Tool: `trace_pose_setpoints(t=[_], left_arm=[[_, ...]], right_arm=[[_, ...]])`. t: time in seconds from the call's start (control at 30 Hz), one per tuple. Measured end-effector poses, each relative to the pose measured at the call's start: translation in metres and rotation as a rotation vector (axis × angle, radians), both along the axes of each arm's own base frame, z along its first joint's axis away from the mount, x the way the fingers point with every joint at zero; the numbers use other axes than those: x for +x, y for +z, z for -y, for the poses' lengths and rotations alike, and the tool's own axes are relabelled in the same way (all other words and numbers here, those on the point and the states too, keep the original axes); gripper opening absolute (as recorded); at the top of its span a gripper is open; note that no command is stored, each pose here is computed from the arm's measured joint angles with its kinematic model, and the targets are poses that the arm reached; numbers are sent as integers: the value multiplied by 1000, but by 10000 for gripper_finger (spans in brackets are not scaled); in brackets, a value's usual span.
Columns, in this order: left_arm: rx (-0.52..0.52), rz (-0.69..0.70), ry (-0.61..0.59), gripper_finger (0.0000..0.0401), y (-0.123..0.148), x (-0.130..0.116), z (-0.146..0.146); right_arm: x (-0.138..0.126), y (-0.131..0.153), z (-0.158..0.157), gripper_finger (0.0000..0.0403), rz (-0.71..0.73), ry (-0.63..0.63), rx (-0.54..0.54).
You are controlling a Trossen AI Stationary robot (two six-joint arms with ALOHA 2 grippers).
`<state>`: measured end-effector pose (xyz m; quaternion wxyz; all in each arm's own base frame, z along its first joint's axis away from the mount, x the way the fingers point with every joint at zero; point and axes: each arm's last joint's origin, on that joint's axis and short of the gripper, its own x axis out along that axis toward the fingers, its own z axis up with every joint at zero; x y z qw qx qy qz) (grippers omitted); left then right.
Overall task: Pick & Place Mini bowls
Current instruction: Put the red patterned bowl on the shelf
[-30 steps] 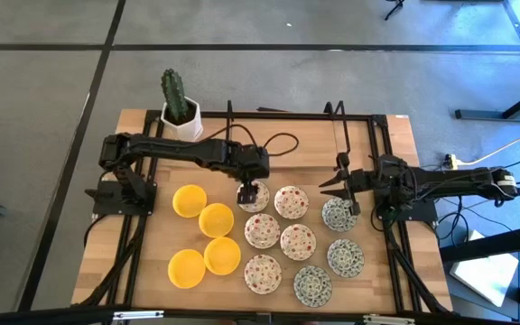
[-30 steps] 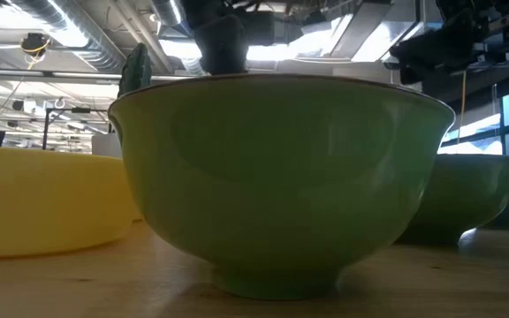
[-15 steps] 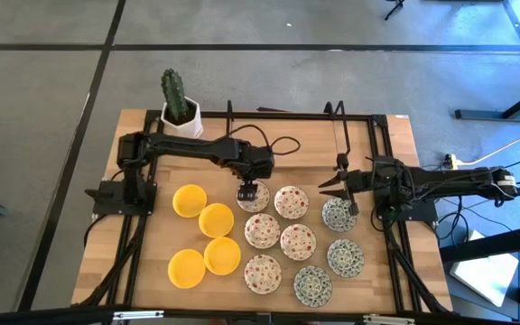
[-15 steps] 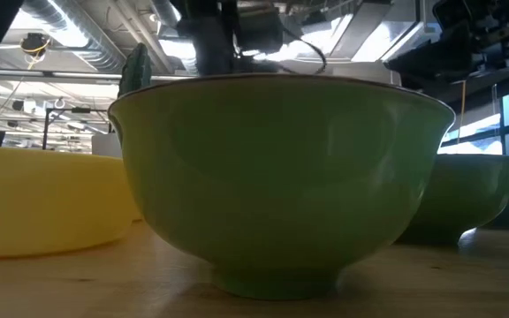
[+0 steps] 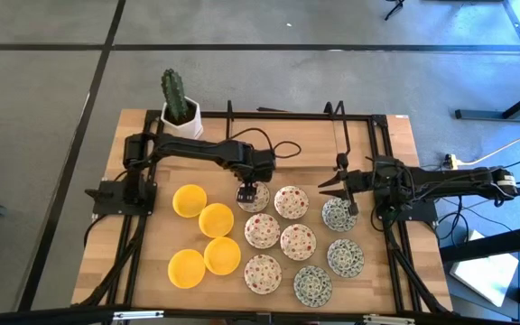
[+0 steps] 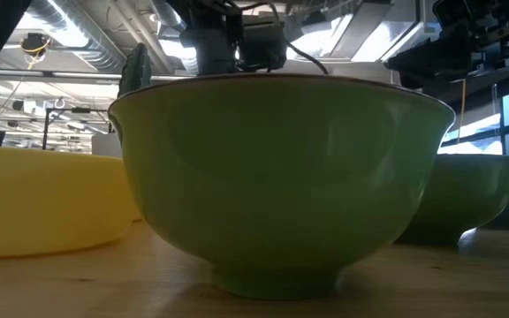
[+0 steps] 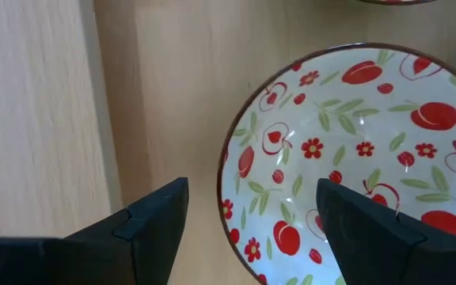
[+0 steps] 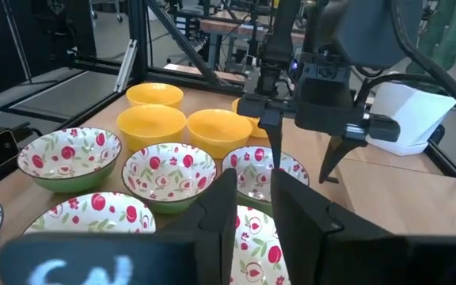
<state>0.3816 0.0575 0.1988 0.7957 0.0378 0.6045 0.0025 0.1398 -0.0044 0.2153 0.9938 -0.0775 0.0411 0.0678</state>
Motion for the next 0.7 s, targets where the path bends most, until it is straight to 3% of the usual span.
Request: trace_pose_setpoints(t=[0.47,0.7], left_arm=[[-12,-79,-3,261,-31,7,-2],[45,-103,10,211,-35,7,-4]], right_arm=[[0,1,0,81,12,1,-10],[0,1,0,80,18,1,-17]])
